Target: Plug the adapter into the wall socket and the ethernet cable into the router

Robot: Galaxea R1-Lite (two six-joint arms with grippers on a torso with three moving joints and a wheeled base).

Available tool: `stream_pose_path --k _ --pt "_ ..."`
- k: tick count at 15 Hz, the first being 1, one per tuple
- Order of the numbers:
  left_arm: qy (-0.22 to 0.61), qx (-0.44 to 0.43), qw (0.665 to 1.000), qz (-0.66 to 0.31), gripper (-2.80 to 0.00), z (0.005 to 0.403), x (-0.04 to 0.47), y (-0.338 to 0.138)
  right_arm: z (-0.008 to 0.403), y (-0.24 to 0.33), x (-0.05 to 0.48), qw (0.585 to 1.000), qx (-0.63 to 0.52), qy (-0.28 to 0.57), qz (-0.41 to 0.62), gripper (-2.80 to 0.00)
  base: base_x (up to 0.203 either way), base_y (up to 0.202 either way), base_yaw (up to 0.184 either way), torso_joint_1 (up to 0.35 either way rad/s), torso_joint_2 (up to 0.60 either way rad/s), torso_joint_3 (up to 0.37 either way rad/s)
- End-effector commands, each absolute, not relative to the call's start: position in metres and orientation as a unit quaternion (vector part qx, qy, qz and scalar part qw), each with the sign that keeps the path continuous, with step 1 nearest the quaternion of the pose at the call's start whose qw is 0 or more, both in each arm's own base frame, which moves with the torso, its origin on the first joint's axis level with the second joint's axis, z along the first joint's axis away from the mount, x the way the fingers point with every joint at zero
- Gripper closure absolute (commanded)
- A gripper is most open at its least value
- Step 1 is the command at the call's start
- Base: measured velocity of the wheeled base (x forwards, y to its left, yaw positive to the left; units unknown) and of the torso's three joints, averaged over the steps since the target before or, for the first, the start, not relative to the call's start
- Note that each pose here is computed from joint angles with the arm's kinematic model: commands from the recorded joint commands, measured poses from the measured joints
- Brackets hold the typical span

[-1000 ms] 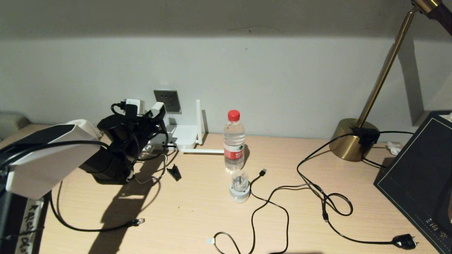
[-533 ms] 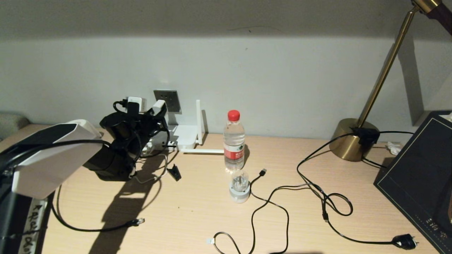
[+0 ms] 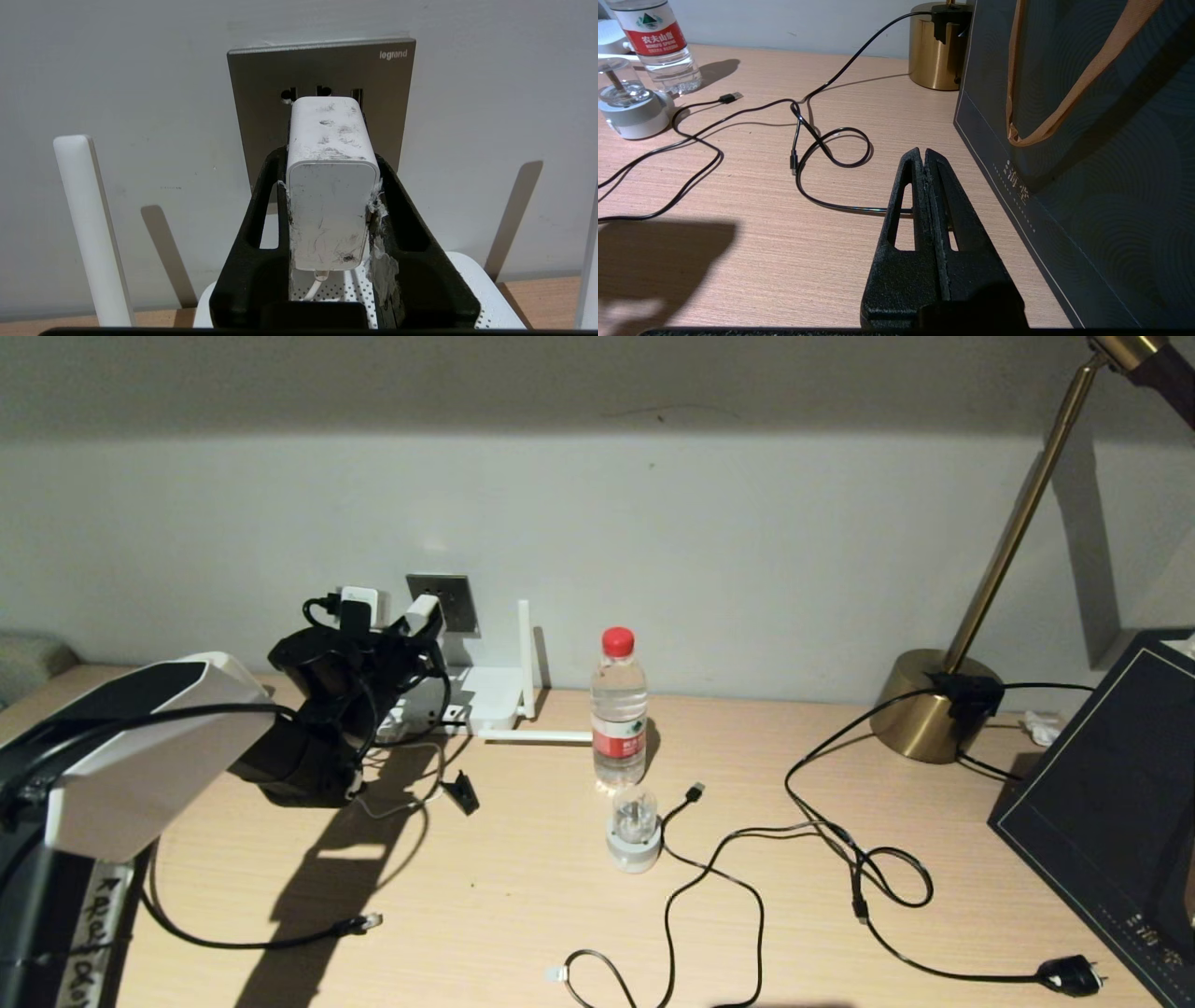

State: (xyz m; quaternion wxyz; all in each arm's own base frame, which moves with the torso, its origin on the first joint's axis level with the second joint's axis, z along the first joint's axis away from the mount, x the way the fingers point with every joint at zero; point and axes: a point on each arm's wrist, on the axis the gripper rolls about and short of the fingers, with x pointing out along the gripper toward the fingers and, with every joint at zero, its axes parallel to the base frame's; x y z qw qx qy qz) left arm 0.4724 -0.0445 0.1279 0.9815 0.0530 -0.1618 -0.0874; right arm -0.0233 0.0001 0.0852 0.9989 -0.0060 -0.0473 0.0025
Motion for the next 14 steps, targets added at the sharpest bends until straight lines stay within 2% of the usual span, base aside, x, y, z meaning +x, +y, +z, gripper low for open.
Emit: stream_pose_path --k 1,14 --pt "-0.168 0.053 0.98 -0.087 0.0 0.129 0.473 -0.045 0.075 0.0 -0.02 1.0 -0.006 -0.029 0.003 0.0 0.0 0.0 0.0 0.0 0.0 0.0" --pt "-0.172 0.052 0.98 -0.084 0.0 0.128 0.484 -0.043 0.075 0.0 -0.02 1.0 -0.006 -0.029 0.003 0.0 0.0 0.0 0.0 0.0 0.0 0.0"
